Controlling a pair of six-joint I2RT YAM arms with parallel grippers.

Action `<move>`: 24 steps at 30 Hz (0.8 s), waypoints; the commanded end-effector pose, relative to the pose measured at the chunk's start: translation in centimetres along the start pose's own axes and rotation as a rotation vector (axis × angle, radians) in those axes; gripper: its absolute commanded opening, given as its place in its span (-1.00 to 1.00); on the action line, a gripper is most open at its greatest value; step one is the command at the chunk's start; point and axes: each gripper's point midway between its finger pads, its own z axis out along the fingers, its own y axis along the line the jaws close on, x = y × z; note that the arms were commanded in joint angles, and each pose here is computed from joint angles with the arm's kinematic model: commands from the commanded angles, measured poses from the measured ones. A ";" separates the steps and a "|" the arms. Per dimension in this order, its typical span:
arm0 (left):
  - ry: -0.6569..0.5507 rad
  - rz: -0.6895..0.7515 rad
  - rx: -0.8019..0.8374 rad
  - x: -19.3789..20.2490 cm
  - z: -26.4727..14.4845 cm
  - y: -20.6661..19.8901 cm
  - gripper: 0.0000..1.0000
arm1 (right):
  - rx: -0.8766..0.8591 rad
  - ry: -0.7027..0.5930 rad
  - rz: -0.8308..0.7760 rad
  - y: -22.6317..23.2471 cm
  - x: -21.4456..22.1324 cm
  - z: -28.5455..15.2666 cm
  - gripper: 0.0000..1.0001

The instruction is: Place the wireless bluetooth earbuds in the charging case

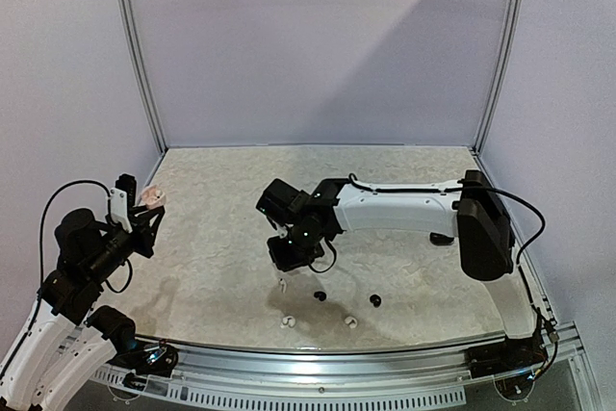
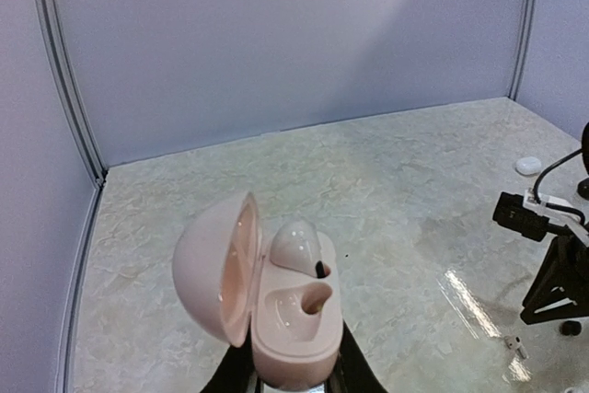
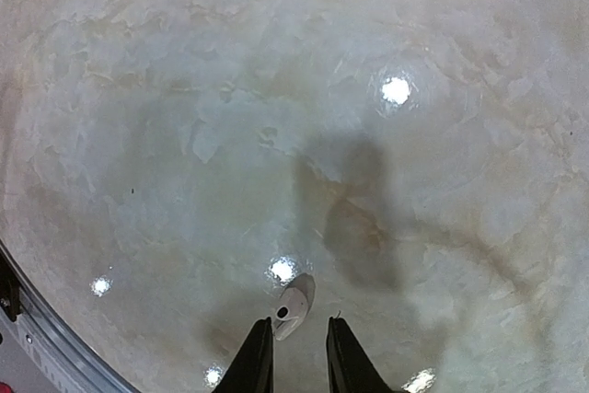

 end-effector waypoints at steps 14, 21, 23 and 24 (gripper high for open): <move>-0.014 0.006 0.044 0.1 0.0 -0.7 -1.00 | -0.021 0.098 -0.017 0.0 2.6 4.0 -0.38; -0.020 0.003 0.054 0.0 -0.1 -0.8 -1.00 | -0.023 0.097 -0.027 0.4 2.8 4.5 -0.39; -0.020 0.003 0.056 0.0 -0.1 -0.9 -1.00 | -0.022 0.100 -0.033 0.6 3.1 4.5 -0.39; -0.021 0.001 0.056 0.0 -0.1 -0.9 -1.00 | -0.019 0.103 -0.036 0.7 3.3 4.5 -0.39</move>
